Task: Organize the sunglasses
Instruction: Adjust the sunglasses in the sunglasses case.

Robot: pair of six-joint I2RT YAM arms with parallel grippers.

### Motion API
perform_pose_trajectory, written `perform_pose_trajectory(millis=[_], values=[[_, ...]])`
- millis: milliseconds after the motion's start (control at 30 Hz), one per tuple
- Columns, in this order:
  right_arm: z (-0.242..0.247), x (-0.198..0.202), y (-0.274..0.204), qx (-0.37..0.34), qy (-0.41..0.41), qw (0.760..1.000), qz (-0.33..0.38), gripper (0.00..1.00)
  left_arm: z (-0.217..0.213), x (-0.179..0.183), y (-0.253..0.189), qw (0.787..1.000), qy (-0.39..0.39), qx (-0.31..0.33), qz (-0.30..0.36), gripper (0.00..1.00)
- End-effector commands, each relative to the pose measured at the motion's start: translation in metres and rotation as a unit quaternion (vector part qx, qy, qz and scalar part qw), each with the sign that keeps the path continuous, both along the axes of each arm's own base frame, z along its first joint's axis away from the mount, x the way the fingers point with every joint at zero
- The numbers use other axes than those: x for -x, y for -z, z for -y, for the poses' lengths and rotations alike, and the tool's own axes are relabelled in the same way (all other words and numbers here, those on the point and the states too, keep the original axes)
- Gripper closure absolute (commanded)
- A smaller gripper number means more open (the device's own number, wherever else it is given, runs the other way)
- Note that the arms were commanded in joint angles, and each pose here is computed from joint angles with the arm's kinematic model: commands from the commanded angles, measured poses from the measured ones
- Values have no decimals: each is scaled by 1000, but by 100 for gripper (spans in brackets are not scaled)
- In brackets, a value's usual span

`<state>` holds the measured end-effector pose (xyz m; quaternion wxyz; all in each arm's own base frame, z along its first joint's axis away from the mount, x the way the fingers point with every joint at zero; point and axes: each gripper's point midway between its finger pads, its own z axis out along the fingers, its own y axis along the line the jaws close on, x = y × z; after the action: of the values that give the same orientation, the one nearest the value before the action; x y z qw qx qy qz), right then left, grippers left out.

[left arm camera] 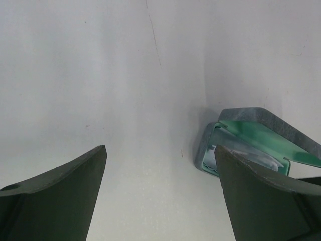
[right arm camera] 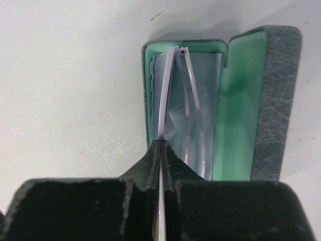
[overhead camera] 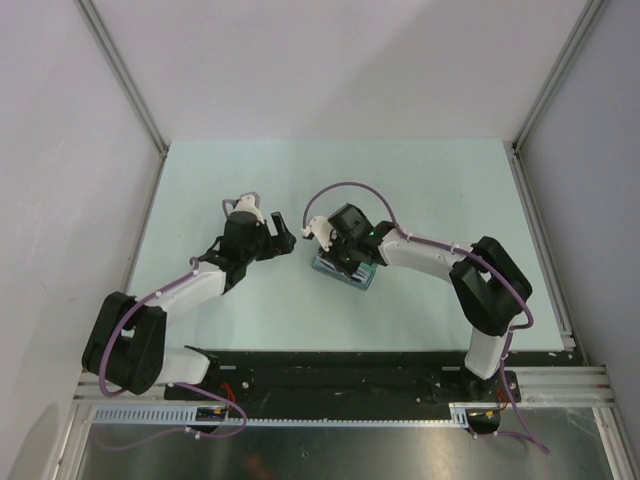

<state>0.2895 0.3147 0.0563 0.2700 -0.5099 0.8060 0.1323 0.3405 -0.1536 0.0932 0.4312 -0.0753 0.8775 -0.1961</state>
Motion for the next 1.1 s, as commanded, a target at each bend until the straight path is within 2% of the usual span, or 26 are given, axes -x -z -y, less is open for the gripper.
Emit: perform_pose_trajectory(millis=[0,400,567,900,1067], values=[[-3,-7,-10,-35,-1,999,-28,100,1,-1,-10,1000,-2,17,11,5],[-8,-3,-33,-103,-8,992,-72,100,3,-1,-9,1000,3,18,8,5],[-2,-6,-24,-90,4,993,-78,100,2,-1,-8,1000,2,17,7,5],[-7,-11,-30,-70,11,997,-29,95,6,3,-7,1000,14,23,4,5],[-16,-4,-38,-60,-6,998,-1,86,7,1,-7,1000,11,27,3,5]])
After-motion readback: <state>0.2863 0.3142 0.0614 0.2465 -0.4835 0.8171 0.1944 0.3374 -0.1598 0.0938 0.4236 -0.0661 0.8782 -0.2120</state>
